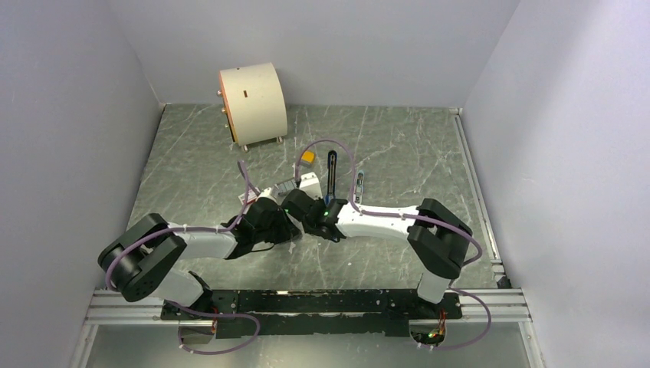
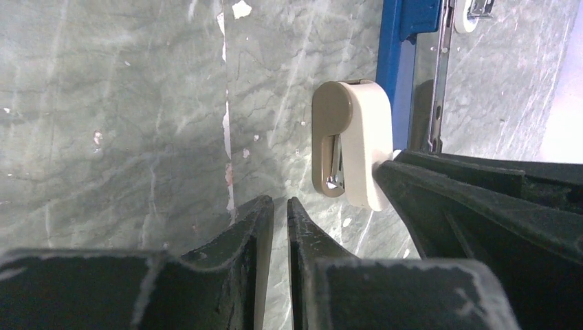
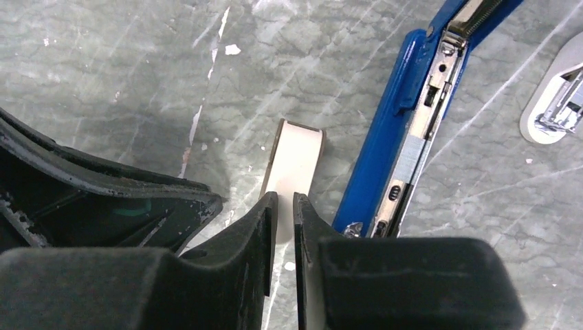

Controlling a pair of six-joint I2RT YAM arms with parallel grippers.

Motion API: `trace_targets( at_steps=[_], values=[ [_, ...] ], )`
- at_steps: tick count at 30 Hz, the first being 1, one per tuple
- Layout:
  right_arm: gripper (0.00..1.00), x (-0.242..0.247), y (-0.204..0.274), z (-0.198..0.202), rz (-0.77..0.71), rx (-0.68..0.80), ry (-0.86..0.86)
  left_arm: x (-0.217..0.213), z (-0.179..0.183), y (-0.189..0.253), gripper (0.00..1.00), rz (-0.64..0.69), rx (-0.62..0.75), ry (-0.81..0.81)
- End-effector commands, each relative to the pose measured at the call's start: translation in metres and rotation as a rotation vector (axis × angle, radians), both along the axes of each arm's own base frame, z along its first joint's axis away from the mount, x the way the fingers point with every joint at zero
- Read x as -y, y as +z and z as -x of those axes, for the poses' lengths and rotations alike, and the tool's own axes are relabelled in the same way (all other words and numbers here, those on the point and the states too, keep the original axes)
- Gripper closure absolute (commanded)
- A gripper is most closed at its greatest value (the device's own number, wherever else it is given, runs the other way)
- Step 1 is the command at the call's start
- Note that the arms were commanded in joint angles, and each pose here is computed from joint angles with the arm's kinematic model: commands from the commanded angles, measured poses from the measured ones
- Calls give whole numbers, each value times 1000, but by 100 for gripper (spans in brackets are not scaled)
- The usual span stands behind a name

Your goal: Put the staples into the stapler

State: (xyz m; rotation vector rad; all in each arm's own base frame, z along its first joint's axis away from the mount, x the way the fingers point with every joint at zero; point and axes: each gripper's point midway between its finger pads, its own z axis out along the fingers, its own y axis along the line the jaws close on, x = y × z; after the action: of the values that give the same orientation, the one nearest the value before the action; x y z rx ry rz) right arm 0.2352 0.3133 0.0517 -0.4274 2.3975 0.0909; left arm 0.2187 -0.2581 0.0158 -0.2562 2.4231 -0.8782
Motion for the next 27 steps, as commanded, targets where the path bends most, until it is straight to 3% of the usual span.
trace_targets(
  at_steps=[1, 9, 14, 17, 20, 23, 27],
  values=[
    [82, 14, -38, 19, 68, -153, 9, -19, 7, -15, 80, -91, -15, 14],
    [84, 36, -64, 27, 105, -251, -28, -23, 8, -13, 79, -91, -4, 18],
    [82, 18, -29, 9, 27, -162, -12, -20, 7, -10, 79, -79, 6, 9],
    [73, 6, 5, -5, -30, -86, -11, -19, 5, -4, 78, -78, 25, 5],
    [58, 1, 29, -15, -71, -31, -21, -22, -1, 8, 78, -82, 62, 23],
    [38, 5, 24, -15, -59, -32, -32, -29, -5, 18, 76, -101, 92, 49],
    [29, 5, 1, -9, -15, -89, -26, -42, -9, 33, 72, -123, 138, 103]
  ],
)
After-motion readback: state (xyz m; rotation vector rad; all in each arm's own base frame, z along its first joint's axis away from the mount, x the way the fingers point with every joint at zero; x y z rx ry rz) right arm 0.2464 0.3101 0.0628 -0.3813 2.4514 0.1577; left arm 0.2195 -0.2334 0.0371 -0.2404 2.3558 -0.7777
